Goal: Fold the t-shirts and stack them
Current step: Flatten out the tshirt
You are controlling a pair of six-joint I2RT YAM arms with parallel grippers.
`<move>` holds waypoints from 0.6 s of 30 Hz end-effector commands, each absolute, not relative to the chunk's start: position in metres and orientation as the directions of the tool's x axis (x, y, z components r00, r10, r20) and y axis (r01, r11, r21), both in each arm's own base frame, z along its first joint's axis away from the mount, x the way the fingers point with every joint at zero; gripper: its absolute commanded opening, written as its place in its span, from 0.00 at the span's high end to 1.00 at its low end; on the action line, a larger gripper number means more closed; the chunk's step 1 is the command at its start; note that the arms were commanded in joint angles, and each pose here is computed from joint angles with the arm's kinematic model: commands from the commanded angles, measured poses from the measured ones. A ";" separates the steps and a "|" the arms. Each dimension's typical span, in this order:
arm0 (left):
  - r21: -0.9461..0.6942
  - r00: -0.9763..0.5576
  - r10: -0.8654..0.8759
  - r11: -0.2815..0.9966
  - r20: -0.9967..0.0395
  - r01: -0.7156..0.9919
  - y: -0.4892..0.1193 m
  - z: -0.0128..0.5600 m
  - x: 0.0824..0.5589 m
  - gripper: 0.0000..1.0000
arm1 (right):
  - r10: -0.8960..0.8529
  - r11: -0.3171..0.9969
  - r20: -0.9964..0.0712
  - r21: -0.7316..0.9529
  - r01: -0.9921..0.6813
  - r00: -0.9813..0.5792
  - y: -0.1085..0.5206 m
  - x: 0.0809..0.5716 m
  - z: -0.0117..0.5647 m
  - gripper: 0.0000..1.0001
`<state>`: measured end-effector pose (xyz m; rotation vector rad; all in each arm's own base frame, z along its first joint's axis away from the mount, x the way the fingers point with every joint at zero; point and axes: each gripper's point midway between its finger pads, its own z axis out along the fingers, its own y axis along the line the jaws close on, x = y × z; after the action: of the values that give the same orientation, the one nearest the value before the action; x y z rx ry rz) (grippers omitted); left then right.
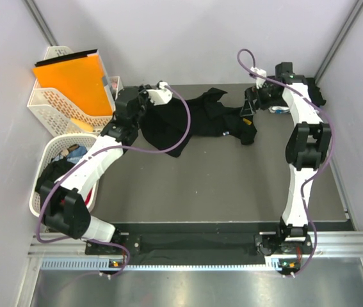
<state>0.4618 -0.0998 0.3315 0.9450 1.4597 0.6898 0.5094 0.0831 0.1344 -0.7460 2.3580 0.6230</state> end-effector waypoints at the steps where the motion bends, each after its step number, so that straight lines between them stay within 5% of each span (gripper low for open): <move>1: 0.862 0.099 0.858 0.492 -0.504 0.124 -0.104 0.358 0.454 1.00 | -0.225 0.586 -0.704 0.455 -0.671 -0.674 0.132 0.503 0.171 0.12; 18: 0.740 0.274 0.707 0.514 -0.652 0.432 -0.154 0.370 0.402 1.00 | -0.041 0.568 -0.760 0.516 -0.641 -0.649 0.153 0.572 0.143 0.14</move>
<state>0.4243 -0.1354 0.3248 1.1107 1.4456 0.3922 0.5498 0.1404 0.1277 -0.5242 2.2090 1.0430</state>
